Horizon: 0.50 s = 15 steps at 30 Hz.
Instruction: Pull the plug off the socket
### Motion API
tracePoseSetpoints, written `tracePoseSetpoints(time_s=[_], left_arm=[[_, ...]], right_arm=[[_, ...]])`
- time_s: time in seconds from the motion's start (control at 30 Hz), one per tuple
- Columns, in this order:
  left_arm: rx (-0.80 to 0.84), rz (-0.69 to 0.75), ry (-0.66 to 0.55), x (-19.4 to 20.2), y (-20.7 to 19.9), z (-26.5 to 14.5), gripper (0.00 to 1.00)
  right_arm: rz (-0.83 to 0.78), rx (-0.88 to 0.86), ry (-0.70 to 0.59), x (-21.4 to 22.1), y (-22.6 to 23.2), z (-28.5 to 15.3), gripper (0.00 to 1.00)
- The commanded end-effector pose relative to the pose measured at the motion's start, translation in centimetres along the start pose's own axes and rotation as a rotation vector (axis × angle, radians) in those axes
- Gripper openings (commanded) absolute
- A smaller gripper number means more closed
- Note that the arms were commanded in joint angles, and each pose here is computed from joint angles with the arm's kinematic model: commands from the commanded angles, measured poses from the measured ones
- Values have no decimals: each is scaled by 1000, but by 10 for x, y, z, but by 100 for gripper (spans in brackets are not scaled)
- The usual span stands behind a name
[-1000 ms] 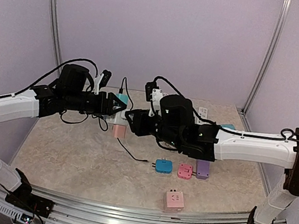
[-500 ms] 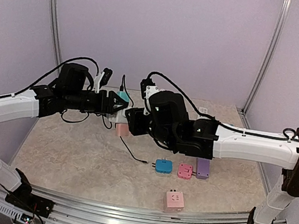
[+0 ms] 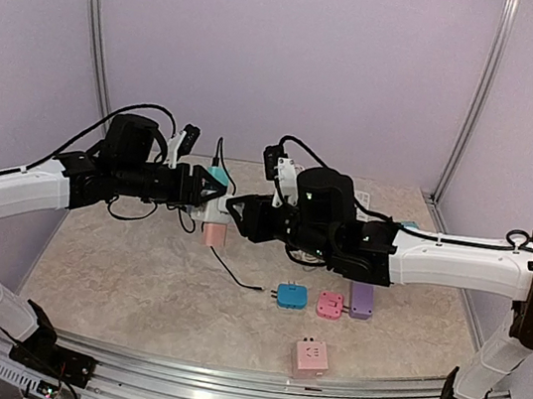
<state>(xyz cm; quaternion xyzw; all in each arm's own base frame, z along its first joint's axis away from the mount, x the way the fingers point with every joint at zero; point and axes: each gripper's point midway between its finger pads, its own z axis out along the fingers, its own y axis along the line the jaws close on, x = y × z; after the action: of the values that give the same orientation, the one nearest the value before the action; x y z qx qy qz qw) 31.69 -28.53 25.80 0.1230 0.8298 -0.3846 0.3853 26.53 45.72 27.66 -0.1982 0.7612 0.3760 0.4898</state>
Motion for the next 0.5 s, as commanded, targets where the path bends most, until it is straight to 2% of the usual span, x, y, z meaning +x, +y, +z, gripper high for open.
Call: tracePoseSetpoints(time_s=[0.0,0.17,0.47], left_arm=[[41,59,-126,-38,-16,-13,24],[40,60,-127,-38,-16,-13,24],[-3,47,-126,-38,-8,-12,24]], right_arm=[[46,-226,-34,-15,39,-17,0],[39,-204,-13,-10,37,-14,0],[-68,-9,30,-1,28,-5,0]])
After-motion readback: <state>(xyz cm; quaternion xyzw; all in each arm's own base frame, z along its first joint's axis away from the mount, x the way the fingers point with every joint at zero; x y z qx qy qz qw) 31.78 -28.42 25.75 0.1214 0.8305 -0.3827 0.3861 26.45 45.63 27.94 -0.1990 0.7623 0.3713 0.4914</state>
